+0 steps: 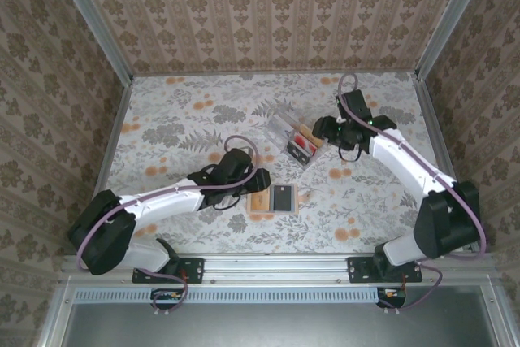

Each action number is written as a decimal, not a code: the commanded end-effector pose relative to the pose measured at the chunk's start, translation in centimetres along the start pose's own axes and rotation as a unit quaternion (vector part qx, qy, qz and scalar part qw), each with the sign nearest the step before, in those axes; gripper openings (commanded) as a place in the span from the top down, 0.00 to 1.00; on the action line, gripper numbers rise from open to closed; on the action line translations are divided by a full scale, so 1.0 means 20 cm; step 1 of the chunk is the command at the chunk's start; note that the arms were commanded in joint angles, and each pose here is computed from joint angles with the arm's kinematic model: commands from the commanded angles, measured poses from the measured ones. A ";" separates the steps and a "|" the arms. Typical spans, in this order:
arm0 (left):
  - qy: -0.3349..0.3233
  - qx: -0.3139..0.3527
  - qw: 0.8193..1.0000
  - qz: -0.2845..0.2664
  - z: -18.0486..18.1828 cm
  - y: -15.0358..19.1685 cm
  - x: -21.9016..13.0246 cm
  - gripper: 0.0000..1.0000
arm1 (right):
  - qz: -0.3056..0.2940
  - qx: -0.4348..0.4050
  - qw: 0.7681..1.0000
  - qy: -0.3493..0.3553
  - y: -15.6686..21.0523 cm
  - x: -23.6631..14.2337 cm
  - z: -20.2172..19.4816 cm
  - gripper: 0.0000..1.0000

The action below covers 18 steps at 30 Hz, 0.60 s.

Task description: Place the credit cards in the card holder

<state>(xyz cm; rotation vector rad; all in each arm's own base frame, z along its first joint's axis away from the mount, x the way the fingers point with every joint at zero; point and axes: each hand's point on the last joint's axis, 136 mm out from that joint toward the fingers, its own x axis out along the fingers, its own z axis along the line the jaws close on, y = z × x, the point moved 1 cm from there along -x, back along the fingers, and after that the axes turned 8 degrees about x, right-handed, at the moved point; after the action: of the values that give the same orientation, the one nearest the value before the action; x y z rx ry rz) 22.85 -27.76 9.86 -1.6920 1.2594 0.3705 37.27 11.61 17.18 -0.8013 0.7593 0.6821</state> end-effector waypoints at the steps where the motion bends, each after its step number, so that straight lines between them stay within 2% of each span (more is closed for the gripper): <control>1: -0.012 0.007 1.000 -0.012 0.03 -0.04 -0.04 0.45 | 0.031 -0.016 0.999 -0.012 -0.07 0.09 0.02 0.34; 9: -0.011 -0.001 1.000 -0.023 0.05 -0.10 -0.05 0.38 | 0.079 0.010 0.996 -0.036 -0.16 0.31 0.04 0.31; 14: -0.010 -0.005 1.000 -0.020 0.06 -0.11 -0.04 0.38 | 0.112 0.017 0.993 -0.042 -0.10 0.37 0.02 0.31; 18: -0.009 -0.007 1.000 -0.018 0.07 -0.11 -0.03 0.38 | 0.129 0.022 0.988 -0.082 -0.05 0.38 0.06 0.31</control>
<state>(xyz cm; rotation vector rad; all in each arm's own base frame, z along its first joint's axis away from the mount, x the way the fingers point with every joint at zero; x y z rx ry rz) 24.75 -26.09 10.25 -1.7352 1.2026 0.3912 43.01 12.68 11.83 -0.6527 0.7871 0.8797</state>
